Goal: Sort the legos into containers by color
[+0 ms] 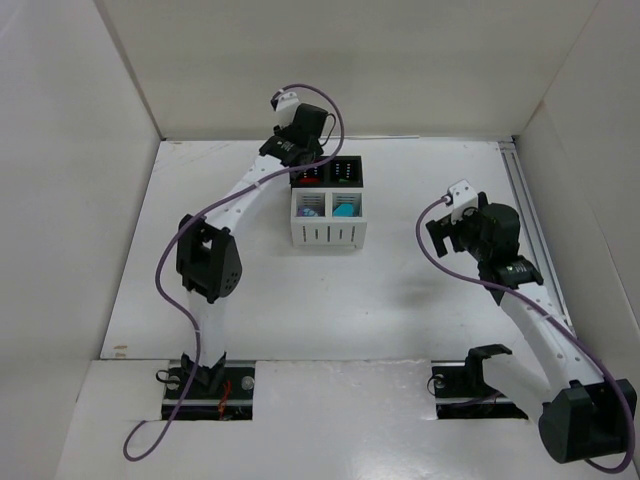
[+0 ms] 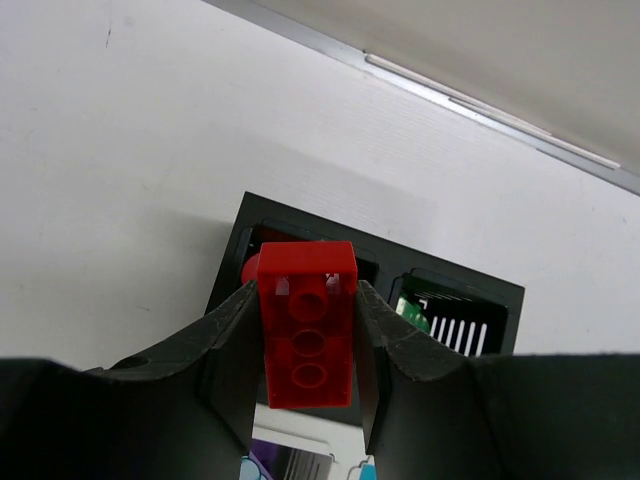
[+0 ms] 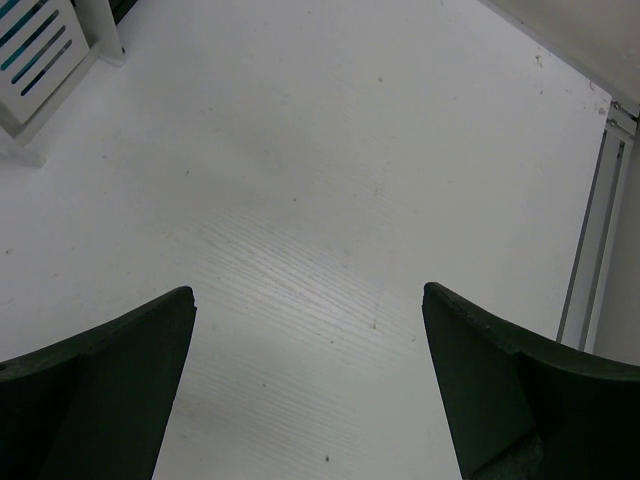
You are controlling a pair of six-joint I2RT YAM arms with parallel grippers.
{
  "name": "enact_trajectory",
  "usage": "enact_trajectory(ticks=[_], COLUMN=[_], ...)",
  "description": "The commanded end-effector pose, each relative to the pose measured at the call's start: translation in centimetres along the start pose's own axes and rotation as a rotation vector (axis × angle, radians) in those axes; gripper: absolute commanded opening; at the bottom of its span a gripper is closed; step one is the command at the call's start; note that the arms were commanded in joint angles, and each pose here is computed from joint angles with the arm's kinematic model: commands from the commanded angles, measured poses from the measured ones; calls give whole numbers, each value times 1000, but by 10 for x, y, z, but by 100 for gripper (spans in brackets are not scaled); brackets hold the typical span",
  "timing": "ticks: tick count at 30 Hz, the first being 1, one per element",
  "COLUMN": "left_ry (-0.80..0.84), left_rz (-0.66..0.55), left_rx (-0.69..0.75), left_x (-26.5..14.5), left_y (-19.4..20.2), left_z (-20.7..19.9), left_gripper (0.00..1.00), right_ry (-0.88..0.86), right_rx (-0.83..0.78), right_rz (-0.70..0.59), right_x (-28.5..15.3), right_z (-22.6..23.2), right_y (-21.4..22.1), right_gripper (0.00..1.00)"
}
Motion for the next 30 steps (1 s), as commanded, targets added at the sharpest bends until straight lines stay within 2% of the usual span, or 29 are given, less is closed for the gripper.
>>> enact_trajectory(ticks=[1,12,13,14,16,20,22,26,29,30], left_ry=[5,-38,-45,-46,-45,-32,-12,15,39,43], left_rz=[-64,-91,-96,-97,-90,-69,-55,-46,-62,-67], left_rx=[-3,15,15,15,25,31,32,27,22,18], left_x=[-1,18,22,22,28,29,29,16,1,-5], left_y=[-19,-14,-12,-12,-11,-6,-5,-9,-19,-22], left_z=[-6,-1,-2,-2,1,1,-1,1,3,5], left_gripper=[14,20,24,35,35,42,53,68,72,82], right_ry=[-7,1,1,1,1,1,1,1,5,5], right_rx=[-13,-18,-18,-18,-18,-18,-18,-18,-20,-20], right_rz=[-62,-59,-59,-59,-59,-59,-59,-59,-68,-68], right_x=[0,0,0,0,0,0,0,0,-2,-2], right_z=[-5,-7,-7,-7,-7,-7,-7,-7,-8,-8], right_y=[-17,-16,-16,-16,-16,-16,-16,-16,-18,-18], right_gripper=[100,100,100,100,100,100,100,100,100,100])
Point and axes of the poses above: each gripper's point midway between its finger pads, its own x axis out along the fingers, its own z axis along the line the jaws close on, y = z × x, the point moved 8 cm from there along -x, back along the fingers
